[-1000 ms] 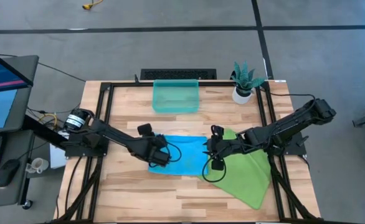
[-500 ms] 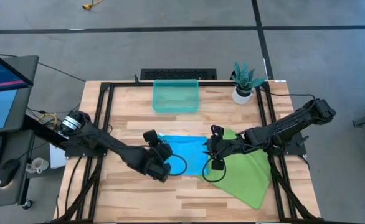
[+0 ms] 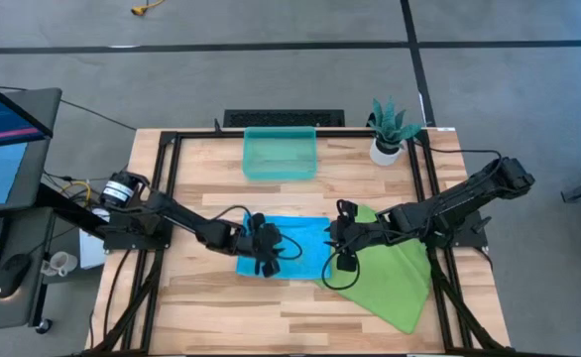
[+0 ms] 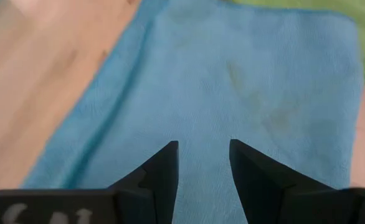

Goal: Roll microfiber towels into tight, uniform cylinder then place into a basket
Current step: Fold the blue microfiber cloth

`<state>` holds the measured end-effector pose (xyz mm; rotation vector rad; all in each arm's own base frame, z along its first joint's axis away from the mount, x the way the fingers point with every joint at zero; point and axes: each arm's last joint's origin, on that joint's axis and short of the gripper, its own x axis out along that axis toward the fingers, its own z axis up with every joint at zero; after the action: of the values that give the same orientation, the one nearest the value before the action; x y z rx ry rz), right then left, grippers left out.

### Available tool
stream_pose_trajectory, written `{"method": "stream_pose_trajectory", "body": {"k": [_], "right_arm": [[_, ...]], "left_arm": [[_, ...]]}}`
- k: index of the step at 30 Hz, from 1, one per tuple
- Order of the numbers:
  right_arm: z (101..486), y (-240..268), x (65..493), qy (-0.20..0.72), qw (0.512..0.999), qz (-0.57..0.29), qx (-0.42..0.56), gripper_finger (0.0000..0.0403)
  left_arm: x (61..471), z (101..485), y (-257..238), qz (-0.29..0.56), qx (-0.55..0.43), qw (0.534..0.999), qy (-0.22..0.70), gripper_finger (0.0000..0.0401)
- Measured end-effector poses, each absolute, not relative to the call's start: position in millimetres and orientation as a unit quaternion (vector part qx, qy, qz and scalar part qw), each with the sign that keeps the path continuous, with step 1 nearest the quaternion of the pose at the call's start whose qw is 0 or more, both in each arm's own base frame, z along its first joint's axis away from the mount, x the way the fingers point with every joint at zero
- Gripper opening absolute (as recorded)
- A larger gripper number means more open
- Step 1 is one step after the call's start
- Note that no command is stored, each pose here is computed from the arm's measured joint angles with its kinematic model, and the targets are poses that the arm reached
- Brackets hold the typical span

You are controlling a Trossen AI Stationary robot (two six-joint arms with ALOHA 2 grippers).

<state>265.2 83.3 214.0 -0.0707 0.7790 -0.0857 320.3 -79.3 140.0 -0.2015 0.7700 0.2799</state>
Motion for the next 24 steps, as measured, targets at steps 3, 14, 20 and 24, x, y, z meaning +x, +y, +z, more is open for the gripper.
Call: {"method": "stream_pose_trajectory", "body": {"k": [3, 14, 20, 24], "right_arm": [[214, 83, 265, 0.38, 0.923, -0.042, -0.035, 0.0178], [214, 83, 265, 0.38, 0.924, -0.042, -0.034, 0.0178], [214, 83, 266, 0.377, 0.925, -0.043, -0.031, 0.0178], [215, 84, 266, 0.372, 0.927, -0.045, -0.023, 0.0178]], "left_arm": [[318, 136, -76, 0.133, -0.133, 0.903, 0.387, 0.0135], [301, 120, -59, 0.19, -0.172, 0.853, 0.456, 0.0135], [299, 119, -43, 0.157, -0.06, 0.85, 0.499, 0.0135], [294, 119, -28, 0.169, -0.022, 0.819, 0.548, 0.0135]]}}
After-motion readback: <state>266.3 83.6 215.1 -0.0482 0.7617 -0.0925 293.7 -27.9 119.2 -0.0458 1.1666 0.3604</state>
